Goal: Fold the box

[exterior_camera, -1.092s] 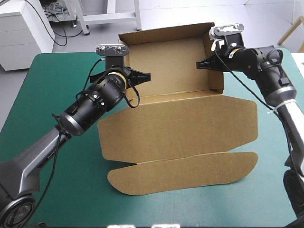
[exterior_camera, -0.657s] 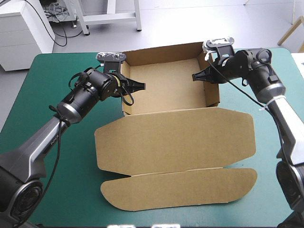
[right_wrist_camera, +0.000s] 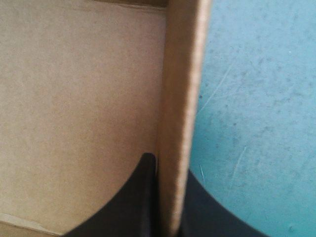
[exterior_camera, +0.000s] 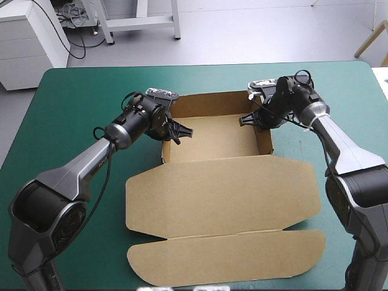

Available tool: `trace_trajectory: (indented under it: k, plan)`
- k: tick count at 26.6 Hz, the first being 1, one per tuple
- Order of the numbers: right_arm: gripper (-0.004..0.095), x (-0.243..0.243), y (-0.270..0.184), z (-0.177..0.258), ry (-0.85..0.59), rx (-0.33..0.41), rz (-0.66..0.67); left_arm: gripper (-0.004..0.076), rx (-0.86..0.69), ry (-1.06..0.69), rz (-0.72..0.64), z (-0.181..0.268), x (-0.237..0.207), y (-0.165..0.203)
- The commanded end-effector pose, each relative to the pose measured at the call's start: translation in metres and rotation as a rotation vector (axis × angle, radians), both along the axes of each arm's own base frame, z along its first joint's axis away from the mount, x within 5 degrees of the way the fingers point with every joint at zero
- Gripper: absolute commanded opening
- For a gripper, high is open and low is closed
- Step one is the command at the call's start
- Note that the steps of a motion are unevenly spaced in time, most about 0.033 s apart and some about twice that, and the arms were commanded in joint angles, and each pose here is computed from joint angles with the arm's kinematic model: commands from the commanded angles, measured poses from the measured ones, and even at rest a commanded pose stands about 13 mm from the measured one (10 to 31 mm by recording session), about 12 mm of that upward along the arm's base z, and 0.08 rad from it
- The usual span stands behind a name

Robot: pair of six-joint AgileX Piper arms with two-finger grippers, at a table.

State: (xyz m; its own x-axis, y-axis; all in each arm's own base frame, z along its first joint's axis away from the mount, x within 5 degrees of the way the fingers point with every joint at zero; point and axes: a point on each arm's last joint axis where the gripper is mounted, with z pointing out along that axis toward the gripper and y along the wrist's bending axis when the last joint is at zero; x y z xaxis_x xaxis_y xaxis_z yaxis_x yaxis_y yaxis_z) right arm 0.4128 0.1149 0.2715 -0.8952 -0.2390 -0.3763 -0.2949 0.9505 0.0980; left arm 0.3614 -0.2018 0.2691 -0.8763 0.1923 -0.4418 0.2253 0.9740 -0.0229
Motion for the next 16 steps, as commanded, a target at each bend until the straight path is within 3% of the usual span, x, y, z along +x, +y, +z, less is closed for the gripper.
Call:
trace_trajectory:
  k: [1, 3, 5, 9, 13, 16]
  plan:
    - [-0.0003, -0.0086, 0.0108, 0.0281, -0.045, 0.085, 0.06, -0.0006, -0.004, -0.055, -0.098, 0.0103, -0.0006, -0.0072]
    - [0.0041, -0.0088, 0.0108, 0.0269, -0.041, 0.076, 0.08, 0.0051, -0.006, -0.045, -0.129, 0.0097, -0.0018, -0.0086]
    - [0.0163, -0.0095, 0.0107, 0.0266, -0.034, 0.074, 0.084, 0.0197, 0.004, -0.037, -0.135, 0.0092, -0.0025, -0.0079]
    - [0.0512, -0.0117, 0.0108, 0.0258, -0.009, 0.073, 0.088, 0.046, 0.012, -0.027, -0.134, 0.0087, -0.0033, -0.0072]
    - [0.081, -0.0132, 0.0105, 0.0266, 0.004, 0.071, 0.092, 0.0561, -0.002, -0.002, -0.084, 0.0079, -0.0046, -0.0063]
    - [0.0888, -0.0156, 0.0097, 0.0318, -0.007, 0.072, 0.093, 0.0565, -0.005, -0.003, -0.078, 0.0104, -0.0058, -0.0056]
